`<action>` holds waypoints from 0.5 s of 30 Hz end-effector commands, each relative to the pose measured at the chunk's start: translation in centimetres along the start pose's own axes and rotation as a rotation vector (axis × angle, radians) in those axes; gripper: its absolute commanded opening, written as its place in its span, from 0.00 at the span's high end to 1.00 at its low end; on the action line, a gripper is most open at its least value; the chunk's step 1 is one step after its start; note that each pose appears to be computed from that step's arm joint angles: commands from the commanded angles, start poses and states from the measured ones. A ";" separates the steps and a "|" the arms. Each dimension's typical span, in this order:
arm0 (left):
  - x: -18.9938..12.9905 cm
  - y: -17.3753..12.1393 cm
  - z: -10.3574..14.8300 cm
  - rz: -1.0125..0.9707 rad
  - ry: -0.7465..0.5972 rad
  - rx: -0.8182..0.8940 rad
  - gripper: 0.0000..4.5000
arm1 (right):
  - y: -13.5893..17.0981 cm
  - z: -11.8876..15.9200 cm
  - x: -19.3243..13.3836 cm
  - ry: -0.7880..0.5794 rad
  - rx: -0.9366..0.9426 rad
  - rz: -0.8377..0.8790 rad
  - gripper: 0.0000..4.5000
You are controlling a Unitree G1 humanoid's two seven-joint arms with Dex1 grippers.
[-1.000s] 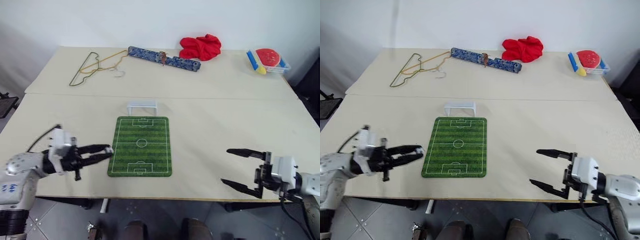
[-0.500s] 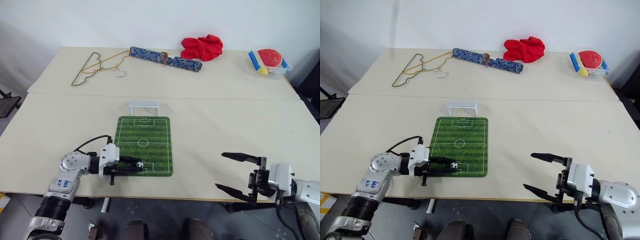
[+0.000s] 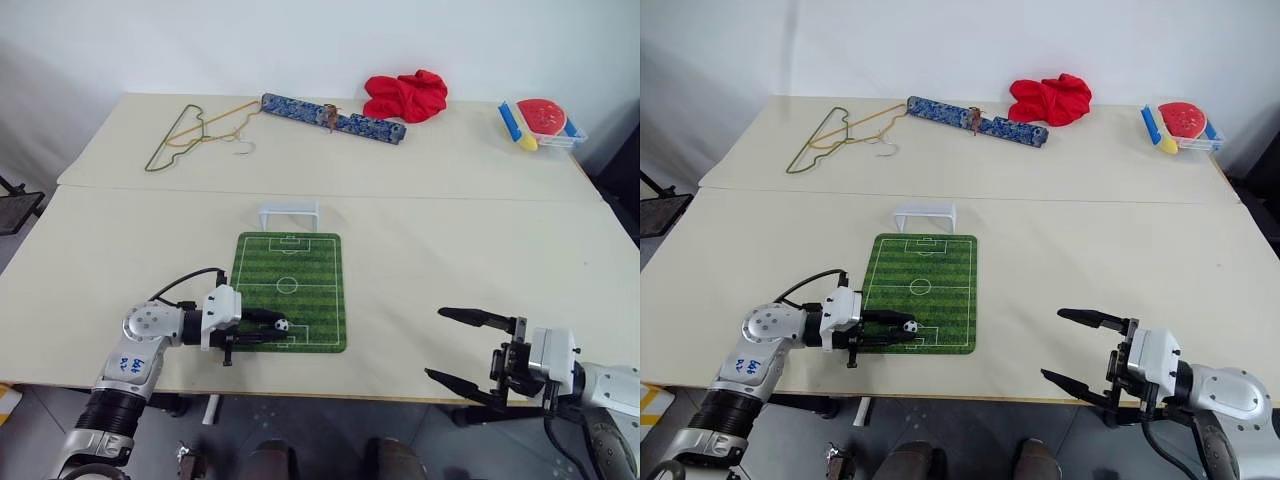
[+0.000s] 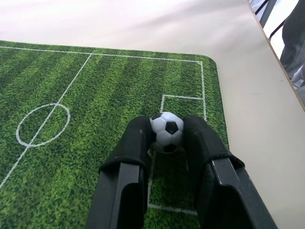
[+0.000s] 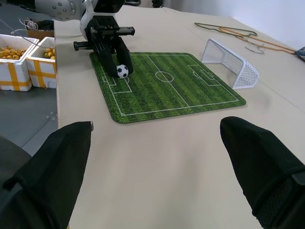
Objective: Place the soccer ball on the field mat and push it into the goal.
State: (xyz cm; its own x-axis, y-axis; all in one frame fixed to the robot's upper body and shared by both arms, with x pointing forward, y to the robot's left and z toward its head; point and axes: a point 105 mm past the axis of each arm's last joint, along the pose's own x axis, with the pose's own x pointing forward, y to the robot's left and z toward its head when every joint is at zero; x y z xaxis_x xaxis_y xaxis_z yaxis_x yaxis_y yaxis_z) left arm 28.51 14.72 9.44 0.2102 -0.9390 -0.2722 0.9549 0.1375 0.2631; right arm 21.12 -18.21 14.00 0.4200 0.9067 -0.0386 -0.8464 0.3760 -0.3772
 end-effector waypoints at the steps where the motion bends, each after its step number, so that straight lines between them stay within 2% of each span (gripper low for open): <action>1: 0.0 -1.0 -0.4 -0.046 0.013 -0.010 0.81 | 0.2 0.6 0.3 -0.021 -0.030 0.000 0.00; 11: 0.1 -1.3 -0.3 -0.052 0.001 -0.015 0.81 | 0.3 0.3 0.3 -0.016 -0.025 -0.003 0.00; 15: 0.2 -1.3 0.1 -0.062 -0.012 0.004 0.52 | 0.3 0.2 0.4 -0.019 -0.022 -0.003 0.00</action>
State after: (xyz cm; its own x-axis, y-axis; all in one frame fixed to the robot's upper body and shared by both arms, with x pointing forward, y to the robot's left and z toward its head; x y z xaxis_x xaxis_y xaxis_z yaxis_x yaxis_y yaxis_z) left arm 27.63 14.68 8.87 0.1718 -0.9450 -0.2784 0.9663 0.1067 0.2341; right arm 21.08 -17.82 13.49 0.4176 0.9077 -0.0413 -0.8513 0.3749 -0.3671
